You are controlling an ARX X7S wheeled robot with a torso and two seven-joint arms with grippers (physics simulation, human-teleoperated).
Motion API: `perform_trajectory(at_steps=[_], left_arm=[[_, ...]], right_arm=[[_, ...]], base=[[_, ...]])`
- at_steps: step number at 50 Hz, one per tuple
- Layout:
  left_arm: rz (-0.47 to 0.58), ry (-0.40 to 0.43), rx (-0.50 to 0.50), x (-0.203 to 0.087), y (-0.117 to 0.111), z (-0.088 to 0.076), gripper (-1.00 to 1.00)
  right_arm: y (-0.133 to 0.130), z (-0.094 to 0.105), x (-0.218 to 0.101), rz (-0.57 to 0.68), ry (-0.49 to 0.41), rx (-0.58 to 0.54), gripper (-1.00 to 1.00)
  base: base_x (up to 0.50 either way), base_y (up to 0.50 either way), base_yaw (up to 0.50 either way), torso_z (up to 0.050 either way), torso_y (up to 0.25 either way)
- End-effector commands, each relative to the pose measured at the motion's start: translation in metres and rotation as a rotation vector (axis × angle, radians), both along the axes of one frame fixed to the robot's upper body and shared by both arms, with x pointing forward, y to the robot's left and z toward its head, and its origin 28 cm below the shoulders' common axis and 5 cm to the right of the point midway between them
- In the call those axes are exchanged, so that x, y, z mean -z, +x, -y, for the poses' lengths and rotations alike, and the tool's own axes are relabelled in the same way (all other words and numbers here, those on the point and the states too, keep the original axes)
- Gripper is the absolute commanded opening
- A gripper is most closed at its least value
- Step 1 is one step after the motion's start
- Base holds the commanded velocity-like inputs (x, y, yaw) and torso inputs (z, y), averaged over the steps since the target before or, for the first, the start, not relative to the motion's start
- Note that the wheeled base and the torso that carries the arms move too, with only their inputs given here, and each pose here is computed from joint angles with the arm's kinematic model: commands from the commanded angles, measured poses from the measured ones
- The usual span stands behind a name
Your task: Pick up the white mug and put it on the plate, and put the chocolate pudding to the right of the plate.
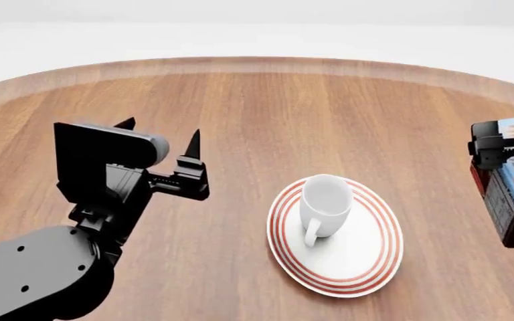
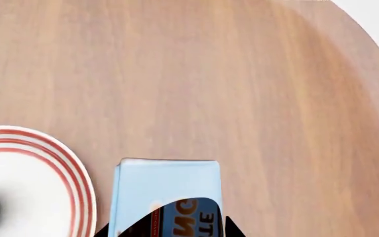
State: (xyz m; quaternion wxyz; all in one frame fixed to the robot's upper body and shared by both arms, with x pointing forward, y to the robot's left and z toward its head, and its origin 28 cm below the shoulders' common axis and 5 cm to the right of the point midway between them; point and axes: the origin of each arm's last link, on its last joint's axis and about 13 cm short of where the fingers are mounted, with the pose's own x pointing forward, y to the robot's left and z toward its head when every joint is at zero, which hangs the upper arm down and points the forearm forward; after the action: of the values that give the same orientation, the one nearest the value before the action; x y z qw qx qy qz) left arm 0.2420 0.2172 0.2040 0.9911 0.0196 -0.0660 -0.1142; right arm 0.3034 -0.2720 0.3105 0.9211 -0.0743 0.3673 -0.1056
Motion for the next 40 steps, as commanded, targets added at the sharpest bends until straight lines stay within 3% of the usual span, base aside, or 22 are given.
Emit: perform_trajectory(at_steps=[1, 3, 16, 40], left_arm=[[-0.003, -0.001, 0.001, 0.002, 0.0, 0.0, 1.0], [-0.003, 0.0, 0.0, 0.002, 0.0, 0.0, 1.0], [-0.007, 0.002, 0.004, 0.004, -0.001, 0.001, 1.0], [-0.014, 0.004, 0.01, 0.005, -0.001, 0.002, 1.0]], right_arm=[[-0.003, 0.006, 0.016, -0.033, 0.011, -0.003, -1.0], [-0.002, 0.006, 0.018, 0.006, 0.083, -0.016, -1.0], [-0.013, 0.014, 0.042, -0.01, 0.154, -0.02, -1.0], [-0.019, 0.02, 0.056, -0.046, 0.142, 0.005, -1.0]], base=[[0.0, 0.0, 0.0, 0.0, 0.0], [0.0, 0.0, 0.0, 0.0, 0.0], [0.0, 0.0, 0.0, 0.0, 0.0], [0.0, 0.0, 0.0, 0.0, 0.0]])
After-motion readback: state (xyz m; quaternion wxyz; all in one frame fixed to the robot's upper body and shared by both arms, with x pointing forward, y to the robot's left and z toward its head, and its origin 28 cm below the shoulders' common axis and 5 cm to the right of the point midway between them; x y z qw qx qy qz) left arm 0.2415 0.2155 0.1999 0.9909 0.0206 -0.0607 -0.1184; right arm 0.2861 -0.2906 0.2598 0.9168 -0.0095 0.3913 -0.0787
